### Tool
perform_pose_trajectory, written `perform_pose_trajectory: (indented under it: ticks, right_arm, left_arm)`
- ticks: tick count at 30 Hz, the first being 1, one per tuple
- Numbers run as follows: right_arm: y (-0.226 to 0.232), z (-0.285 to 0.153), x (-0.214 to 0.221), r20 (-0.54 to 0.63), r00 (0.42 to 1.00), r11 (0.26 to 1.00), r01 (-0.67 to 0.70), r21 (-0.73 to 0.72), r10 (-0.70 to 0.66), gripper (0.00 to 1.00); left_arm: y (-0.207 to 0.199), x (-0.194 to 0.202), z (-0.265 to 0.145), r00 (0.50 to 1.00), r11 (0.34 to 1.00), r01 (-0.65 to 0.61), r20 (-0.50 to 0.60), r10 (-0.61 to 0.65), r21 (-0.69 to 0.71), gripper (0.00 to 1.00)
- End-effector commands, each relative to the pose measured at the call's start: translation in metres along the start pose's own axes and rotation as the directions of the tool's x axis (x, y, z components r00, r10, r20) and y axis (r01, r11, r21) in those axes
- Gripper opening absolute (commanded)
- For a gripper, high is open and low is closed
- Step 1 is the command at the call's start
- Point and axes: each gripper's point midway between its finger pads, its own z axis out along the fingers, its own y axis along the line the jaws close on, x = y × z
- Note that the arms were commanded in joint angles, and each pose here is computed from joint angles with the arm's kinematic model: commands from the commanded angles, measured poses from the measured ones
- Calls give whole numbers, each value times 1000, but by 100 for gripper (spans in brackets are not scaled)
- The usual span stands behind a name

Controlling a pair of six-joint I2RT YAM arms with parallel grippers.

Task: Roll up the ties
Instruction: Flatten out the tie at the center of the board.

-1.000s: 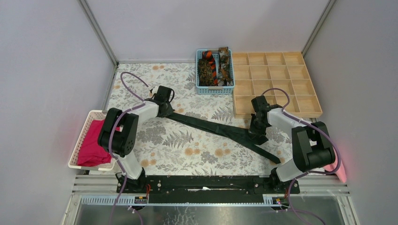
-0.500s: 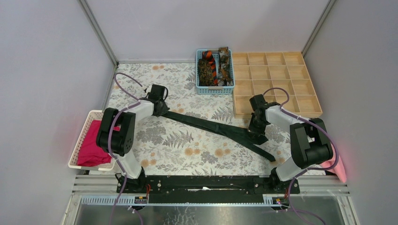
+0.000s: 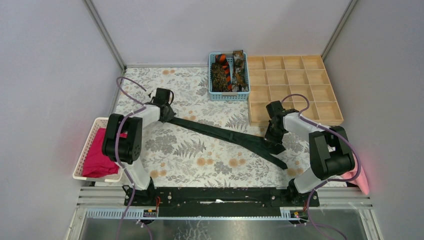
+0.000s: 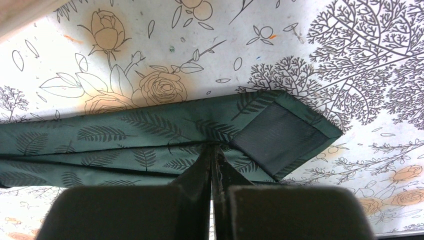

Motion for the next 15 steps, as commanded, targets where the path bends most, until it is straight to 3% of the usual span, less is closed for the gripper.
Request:
perform_pose_trajectory:
  ticks: [1, 15]
  right_arm:
    - [-48, 29, 9, -9, 1000, 978, -14, 208, 17, 0]
    - [-53, 28, 3, 9, 1000, 976, -30, 214, 29, 0]
  left_arm:
    - [37, 0, 19, 999, 992, -6, -37, 1, -127, 0]
    - [56, -18, 34, 998, 984, 30, -42, -38, -176, 0]
